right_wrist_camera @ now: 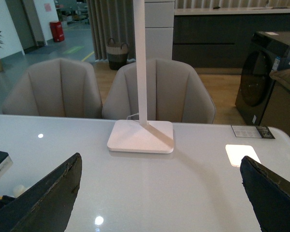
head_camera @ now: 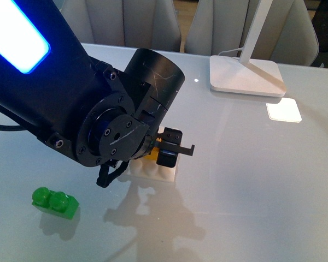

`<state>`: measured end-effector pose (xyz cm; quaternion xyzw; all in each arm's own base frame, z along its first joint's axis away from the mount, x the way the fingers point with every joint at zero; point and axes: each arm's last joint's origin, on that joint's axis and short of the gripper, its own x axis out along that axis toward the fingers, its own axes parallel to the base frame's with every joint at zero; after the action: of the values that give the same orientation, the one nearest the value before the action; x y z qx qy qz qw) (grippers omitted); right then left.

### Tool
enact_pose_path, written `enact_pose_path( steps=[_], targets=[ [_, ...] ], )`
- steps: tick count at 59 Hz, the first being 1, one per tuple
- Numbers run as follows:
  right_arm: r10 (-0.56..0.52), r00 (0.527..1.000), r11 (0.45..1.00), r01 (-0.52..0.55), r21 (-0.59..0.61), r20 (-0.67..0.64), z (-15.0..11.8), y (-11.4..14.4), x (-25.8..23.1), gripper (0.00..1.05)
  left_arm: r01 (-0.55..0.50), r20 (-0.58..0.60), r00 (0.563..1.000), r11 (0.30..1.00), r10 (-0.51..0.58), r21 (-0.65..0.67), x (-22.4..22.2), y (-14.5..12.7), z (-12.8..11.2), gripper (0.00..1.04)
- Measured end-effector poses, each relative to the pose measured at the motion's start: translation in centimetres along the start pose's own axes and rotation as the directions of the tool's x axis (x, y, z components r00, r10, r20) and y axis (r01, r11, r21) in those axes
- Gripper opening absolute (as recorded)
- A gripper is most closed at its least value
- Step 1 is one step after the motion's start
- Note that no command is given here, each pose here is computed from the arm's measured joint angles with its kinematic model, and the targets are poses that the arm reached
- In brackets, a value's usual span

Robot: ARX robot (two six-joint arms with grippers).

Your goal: Insert yellow block into base center

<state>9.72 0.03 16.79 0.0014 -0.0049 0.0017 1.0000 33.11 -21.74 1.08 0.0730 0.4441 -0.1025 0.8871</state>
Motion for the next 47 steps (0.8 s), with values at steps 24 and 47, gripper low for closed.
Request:
enact_pose_path(
  steps=[24,47],
  targets=[
    [0.0,1.0,1.0,0.0,0.0,0.0,0.0,0.0,0.0,0.96,0.0,0.007,1.0,1.0,0.0,0.003,0.29,-0.33,0.07,0.62],
    [0.0,1.0,1.0,0.0,0.0,0.0,0.0,0.0,0.0,0.96,-0.025,0.004,1.0,1.0,0.025,0.0,0.67,-0.34,0.33,0.62]
  ],
)
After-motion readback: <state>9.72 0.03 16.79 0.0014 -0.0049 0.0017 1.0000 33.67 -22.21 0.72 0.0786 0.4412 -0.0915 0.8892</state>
